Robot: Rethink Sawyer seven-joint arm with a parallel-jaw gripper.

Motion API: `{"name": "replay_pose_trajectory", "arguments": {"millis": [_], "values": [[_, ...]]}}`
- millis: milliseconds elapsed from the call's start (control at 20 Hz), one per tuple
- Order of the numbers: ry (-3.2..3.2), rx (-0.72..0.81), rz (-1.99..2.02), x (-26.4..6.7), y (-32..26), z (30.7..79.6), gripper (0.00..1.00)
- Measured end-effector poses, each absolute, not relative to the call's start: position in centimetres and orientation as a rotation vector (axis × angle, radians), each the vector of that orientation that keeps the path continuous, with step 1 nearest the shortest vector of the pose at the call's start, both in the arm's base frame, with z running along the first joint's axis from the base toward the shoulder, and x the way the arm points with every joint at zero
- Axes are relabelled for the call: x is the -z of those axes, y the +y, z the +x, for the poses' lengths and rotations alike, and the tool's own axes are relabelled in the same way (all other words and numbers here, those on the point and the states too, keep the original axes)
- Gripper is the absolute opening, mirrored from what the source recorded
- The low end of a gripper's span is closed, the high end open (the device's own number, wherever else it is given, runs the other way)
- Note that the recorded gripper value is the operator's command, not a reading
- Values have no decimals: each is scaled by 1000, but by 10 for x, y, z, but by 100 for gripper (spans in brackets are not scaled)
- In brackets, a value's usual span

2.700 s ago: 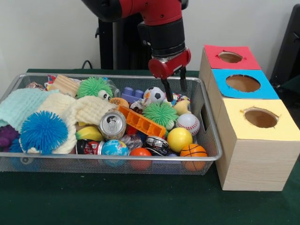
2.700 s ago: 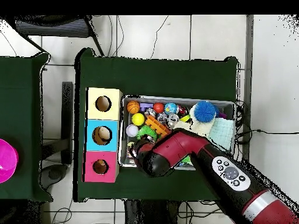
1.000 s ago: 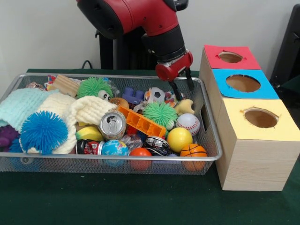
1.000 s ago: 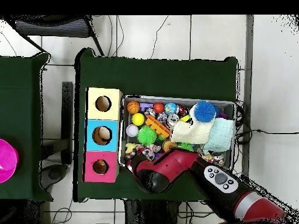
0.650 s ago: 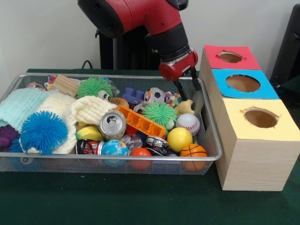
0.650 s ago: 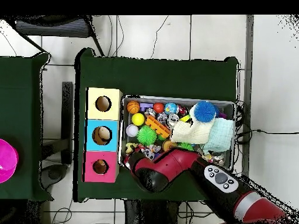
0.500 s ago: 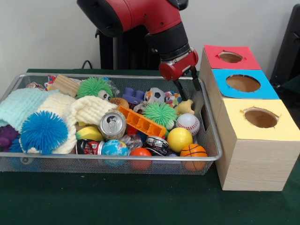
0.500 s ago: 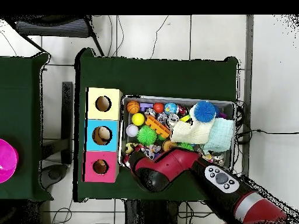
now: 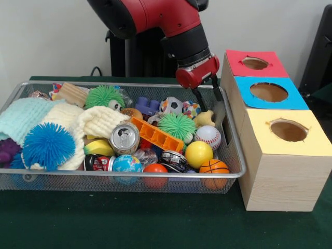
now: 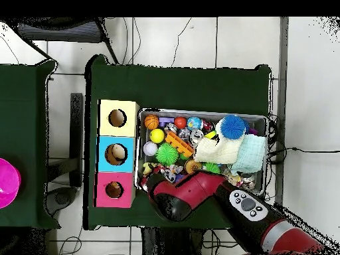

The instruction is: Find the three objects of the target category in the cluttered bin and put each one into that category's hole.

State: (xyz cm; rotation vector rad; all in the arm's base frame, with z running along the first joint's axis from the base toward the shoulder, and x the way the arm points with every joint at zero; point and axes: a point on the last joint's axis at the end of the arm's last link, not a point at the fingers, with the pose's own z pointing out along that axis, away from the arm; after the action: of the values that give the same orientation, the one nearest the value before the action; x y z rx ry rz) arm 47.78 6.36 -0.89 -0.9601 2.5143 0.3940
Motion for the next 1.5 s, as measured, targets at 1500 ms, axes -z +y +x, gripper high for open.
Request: {"name": "replay_pose_trajectory", "arguments": {"millis": [1500], "values": [[2509,-360,-884,15,66,470,100]]}}
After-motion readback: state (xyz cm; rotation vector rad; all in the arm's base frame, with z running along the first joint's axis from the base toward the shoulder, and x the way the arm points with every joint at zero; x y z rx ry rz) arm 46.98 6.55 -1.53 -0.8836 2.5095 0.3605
